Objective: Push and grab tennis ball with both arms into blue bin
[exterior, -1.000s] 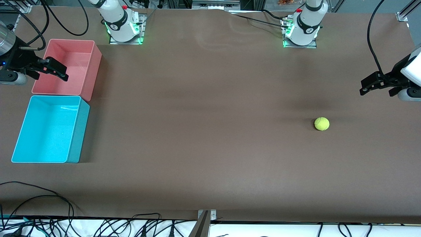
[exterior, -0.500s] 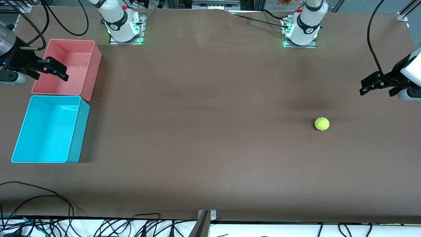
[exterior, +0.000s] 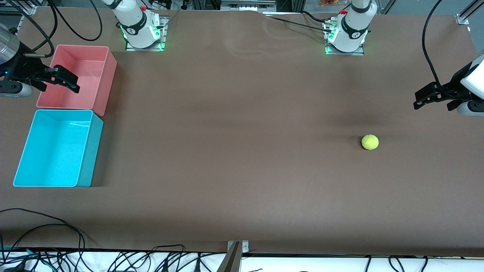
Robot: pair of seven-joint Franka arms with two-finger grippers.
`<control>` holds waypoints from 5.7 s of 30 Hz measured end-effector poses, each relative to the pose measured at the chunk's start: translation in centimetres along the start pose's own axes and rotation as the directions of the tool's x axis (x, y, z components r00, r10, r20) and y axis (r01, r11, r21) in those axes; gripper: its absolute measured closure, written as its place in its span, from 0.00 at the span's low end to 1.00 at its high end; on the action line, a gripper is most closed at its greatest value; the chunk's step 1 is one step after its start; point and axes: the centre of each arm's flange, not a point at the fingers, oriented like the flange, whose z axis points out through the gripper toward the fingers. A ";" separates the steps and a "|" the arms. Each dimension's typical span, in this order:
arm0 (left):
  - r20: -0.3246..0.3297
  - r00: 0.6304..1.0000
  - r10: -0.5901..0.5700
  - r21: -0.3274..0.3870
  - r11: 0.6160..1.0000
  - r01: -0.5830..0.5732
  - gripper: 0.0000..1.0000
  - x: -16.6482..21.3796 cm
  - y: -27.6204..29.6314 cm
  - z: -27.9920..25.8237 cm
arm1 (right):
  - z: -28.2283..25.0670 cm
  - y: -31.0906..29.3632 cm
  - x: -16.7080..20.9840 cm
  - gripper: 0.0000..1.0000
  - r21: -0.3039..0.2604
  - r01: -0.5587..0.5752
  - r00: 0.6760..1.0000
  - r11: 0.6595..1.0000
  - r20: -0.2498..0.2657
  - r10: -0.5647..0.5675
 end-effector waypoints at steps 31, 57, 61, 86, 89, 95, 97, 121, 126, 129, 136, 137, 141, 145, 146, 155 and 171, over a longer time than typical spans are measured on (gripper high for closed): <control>0.007 1.000 0.001 0.000 1.000 -0.001 0.00 0.2 0.1 0.4 | 0.0 0.0 0.0 0.00 0.000 0.000 1.000 1.000 0.000 0.000; 0.024 0.885 -0.464 0.012 0.886 0.464 0.99 0.4 -0.1 1.4 | 0.0 0.0 0.0 0.00 0.000 0.000 1.000 1.000 0.000 0.000; 0.045 0.774 -0.632 0.036 0.775 0.631 0.99 0.9 -0.4 3.1 | 0.0 0.0 0.0 0.00 0.000 0.000 1.000 1.000 0.000 0.000; 0.026 0.047 -0.999 0.199 0.052 0.979 0.99 3.1 -7.7 25.8 | 0.0 0.0 0.0 0.00 0.000 0.001 1.000 1.000 0.000 -0.001; 0.021 0.014 -1.000 0.193 0.018 0.981 0.99 2.0 -8.8 28.5 | 0.0 0.0 0.0 0.00 0.000 0.001 1.000 1.000 0.000 -0.001; 0.009 -0.045 -0.999 0.159 -0.043 0.986 0.99 -0.2 -10.5 32.9 | 0.0 0.0 0.0 0.00 0.000 0.000 1.000 1.000 0.000 0.000; 0.005 -0.062 -0.998 0.145 -0.061 0.988 0.99 -0.9 -11.1 34.1 | 0.0 0.0 0.0 0.00 0.000 0.001 1.000 1.000 0.000 -0.001; -0.051 -0.032 -0.998 0.128 -0.039 0.991 0.99 -2.6 -12.4 40.6 | 0.0 0.0 0.0 0.00 0.000 0.001 1.000 1.000 0.000 -0.001; -0.102 -0.022 -0.995 0.119 -0.034 0.992 0.99 -3.2 -16.1 40.2 | 0.0 0.0 0.0 0.00 0.000 0.001 1.000 1.000 0.000 -0.001; -0.132 -0.011 -0.991 0.119 -0.027 0.993 0.99 -3.7 -18.2 40.1 | 0.0 0.0 0.0 0.00 0.000 0.001 1.000 1.000 0.000 -0.001; -0.152 0.004 -0.988 0.117 -0.014 0.993 0.99 -3.9 -19.5 39.8 | 0.0 0.0 0.0 0.00 0.000 0.001 1.000 1.000 0.000 -0.001; -0.150 0.008 -0.989 0.117 -0.010 0.993 0.99 -3.8 -19.2 39.9 | 0.0 0.0 0.0 0.00 0.000 0.001 1.000 1.000 0.000 -0.001; -0.121 0.023 -0.992 0.111 0.010 0.994 0.99 -3.0 -16.0 40.3 | 0.0 0.0 0.0 0.00 0.000 0.001 1.000 1.000 0.000 -0.001; -0.075 0.039 -0.996 0.109 0.031 0.994 0.99 -2.0 -9.6 41.0 | 0.0 0.0 0.0 0.00 0.000 0.001 1.000 1.000 0.000 -0.001; -0.065 0.048 -0.997 0.110 0.041 0.993 0.99 -2.0 -8.1 41.1 | 0.0 0.0 0.0 0.00 0.000 0.001 1.000 1.000 0.000 -0.001; -0.018 0.058 -0.998 0.113 0.056 0.992 0.99 -1.6 0.4 40.6 | 0.0 0.0 0.0 0.00 0.000 0.001 1.000 1.000 0.000 -0.001; -0.015 0.125 -0.992 0.108 0.122 0.987 0.99 -1.8 -6.7 38.9 | 0.0 0.0 0.0 0.00 0.000 0.001 1.000 1.000 0.000 -0.001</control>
